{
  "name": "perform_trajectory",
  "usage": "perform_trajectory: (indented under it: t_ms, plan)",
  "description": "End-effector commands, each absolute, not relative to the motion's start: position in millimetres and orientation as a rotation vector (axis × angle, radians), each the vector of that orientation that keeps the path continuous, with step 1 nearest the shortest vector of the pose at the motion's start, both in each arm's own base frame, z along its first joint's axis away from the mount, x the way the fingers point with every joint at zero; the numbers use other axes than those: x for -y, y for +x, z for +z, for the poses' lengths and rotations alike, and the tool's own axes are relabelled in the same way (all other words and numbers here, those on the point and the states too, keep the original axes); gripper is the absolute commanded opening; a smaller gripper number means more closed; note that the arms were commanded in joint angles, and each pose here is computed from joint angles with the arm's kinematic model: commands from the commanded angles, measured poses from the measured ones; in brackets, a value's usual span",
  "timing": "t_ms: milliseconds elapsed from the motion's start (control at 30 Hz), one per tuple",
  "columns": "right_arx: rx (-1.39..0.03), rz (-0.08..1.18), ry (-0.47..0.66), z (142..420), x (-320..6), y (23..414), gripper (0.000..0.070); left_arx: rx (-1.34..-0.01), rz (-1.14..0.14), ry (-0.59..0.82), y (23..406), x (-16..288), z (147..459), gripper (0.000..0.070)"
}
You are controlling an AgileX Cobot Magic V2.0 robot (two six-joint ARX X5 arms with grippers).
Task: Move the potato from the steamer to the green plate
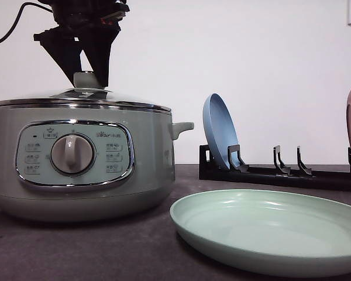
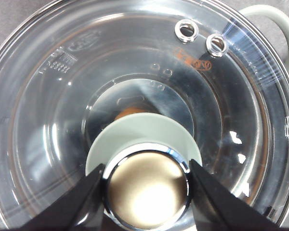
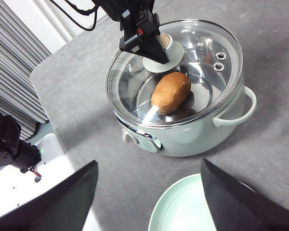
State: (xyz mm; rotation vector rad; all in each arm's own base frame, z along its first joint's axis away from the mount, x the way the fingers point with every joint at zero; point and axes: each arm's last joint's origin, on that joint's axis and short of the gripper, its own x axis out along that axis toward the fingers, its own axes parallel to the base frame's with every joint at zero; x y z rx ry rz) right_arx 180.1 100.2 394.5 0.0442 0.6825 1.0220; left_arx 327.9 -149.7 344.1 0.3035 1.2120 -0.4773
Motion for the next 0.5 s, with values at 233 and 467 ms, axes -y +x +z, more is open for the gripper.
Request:
perform_trajectory:
  t_ms: [233, 467]
  plan:
    - [-0.663, 1.034, 0.028, 397, -102, 182, 0.0420, -1.096, -0.480, 0.274, 320, 144, 380, 0.0001]
    - [-0.662, 1.033, 0.032, 398, -102, 182, 0.0421, -0.983, -0.394, 0.269, 300, 122, 415, 0.0001]
